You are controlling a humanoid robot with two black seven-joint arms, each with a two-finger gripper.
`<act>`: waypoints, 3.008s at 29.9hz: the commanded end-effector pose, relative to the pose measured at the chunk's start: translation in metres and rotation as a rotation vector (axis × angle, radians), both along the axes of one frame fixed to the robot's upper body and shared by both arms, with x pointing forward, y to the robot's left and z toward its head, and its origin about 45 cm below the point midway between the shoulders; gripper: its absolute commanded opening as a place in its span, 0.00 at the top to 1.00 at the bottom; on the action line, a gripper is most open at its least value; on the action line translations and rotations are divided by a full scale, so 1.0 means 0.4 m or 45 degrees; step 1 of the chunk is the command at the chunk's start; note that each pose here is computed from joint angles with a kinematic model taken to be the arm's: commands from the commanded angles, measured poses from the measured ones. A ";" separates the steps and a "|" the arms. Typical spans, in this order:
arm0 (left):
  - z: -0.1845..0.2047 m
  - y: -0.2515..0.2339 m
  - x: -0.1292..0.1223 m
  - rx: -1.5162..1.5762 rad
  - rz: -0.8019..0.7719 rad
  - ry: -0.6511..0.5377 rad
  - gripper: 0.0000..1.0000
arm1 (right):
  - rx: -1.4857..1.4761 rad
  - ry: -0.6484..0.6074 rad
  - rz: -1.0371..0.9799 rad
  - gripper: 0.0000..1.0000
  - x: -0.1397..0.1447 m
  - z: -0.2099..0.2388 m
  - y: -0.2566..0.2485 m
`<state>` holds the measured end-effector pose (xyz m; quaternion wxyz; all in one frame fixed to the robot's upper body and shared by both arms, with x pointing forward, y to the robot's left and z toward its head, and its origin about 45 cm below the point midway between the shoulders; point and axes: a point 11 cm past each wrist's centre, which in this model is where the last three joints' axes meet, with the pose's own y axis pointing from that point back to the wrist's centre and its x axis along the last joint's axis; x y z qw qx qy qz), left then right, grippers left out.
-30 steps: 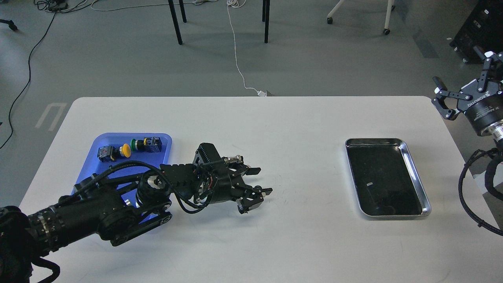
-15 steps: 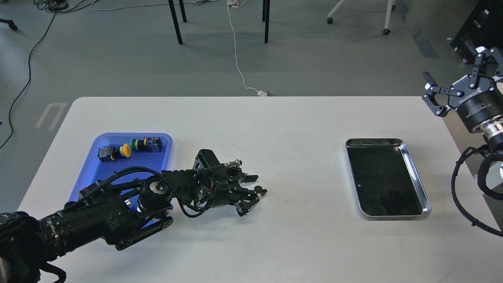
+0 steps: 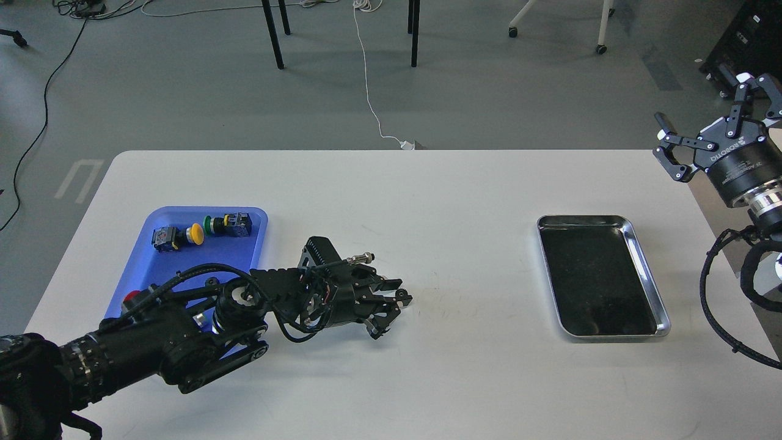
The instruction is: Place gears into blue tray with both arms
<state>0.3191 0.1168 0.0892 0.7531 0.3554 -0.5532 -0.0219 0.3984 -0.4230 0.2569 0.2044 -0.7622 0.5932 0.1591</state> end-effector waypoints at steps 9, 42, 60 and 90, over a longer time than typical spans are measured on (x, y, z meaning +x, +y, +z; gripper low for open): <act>-0.006 0.003 -0.008 -0.044 -0.017 -0.006 0.82 | 0.008 -0.016 -0.006 0.04 0.003 0.009 -0.001; 0.077 0.780 -0.021 0.190 0.750 0.010 0.81 | -0.001 -0.068 -0.033 0.04 0.005 0.059 -0.032; 0.203 0.828 0.063 0.001 0.919 -0.172 0.06 | -0.017 -0.072 -0.045 0.03 0.006 0.065 -0.045; 0.647 0.667 0.397 -2.453 1.317 0.966 0.02 | 0.327 -0.150 -0.058 0.01 0.180 0.092 0.117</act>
